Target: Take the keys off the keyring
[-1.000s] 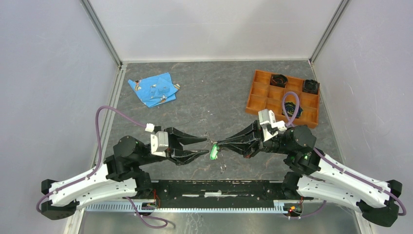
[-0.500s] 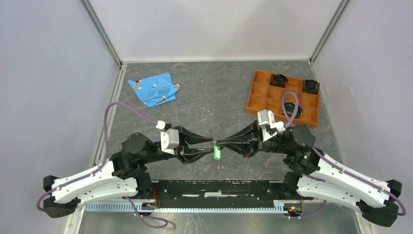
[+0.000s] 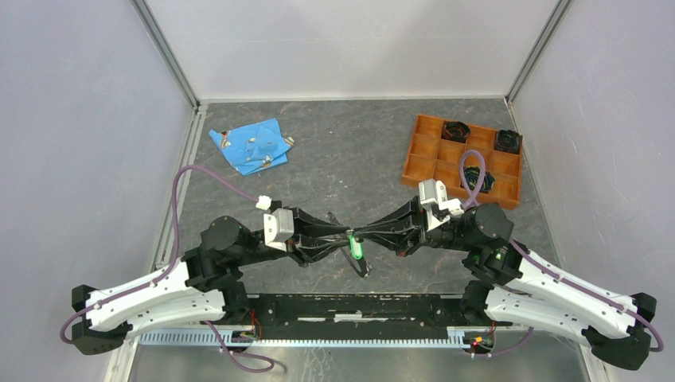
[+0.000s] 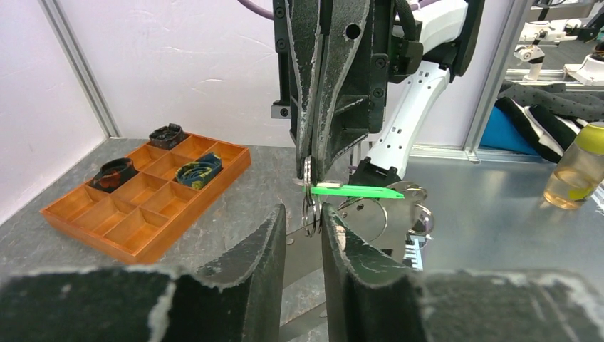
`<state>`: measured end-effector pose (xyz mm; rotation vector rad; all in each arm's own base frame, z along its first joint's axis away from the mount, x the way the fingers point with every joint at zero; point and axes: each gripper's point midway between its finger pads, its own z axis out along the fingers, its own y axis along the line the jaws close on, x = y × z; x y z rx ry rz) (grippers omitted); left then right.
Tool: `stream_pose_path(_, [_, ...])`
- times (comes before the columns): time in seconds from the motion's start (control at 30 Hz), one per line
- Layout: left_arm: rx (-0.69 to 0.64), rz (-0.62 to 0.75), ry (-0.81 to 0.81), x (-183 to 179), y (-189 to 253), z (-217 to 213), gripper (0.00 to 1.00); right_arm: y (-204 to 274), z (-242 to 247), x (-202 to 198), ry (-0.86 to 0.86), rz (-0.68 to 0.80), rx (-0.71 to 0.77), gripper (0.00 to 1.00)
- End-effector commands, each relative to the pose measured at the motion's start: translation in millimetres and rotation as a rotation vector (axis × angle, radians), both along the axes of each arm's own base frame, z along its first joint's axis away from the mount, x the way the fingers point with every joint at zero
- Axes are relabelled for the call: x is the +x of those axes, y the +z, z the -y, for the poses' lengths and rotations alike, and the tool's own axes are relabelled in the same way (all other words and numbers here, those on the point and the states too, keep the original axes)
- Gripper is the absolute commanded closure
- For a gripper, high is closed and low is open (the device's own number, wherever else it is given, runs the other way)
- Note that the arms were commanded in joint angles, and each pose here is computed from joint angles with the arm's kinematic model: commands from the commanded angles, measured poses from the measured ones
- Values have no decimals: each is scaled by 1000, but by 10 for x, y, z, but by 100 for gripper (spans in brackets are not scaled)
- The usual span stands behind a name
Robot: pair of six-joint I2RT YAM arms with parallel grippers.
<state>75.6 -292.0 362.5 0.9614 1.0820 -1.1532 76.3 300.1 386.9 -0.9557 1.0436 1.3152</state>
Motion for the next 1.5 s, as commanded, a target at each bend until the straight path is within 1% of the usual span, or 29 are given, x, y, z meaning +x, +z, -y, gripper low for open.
stream_pose_path(0.0, [-77,-3,-12,-36,256,-17,73,49,-1,24,-14,23,18,99])
stream_pose_path(0.07, [-63,-11,-4,-13,221,1,83,40,-2,33,-19,23,15,99])
stream_pose_path(0.13, [-47,-16,2,1,187,14,89,41,8,45,-29,26,12,99])
stream_pose_path(0.2, [-37,-23,12,23,161,20,97,21,22,74,-49,29,2,99])
stream_pose_path(0.33, [-11,-27,41,72,96,4,98,-78,67,158,-107,32,-42,99])
stream_pose_path(0.5, [13,-30,36,61,31,8,98,-176,170,269,-191,29,-83,99])
stream_pose_path(0.67, [28,-24,27,54,-1,28,98,-223,250,305,-232,25,-98,99])
stream_pose_path(0.97, [38,-14,24,52,12,36,98,-319,319,333,-263,26,-125,99])
stream_pose_path(1.2, [-3,7,20,29,84,1,98,-538,238,348,-244,10,-209,99])
stream_pose_path(1.27, [5,24,20,33,67,7,98,-540,223,338,-234,12,-218,99])
stream_pose_path(1.4, [22,29,11,26,34,30,98,-468,209,298,-210,32,-202,87])
stream_pose_path(1.47, [30,30,3,16,11,41,98,-429,204,279,-200,42,-192,85])
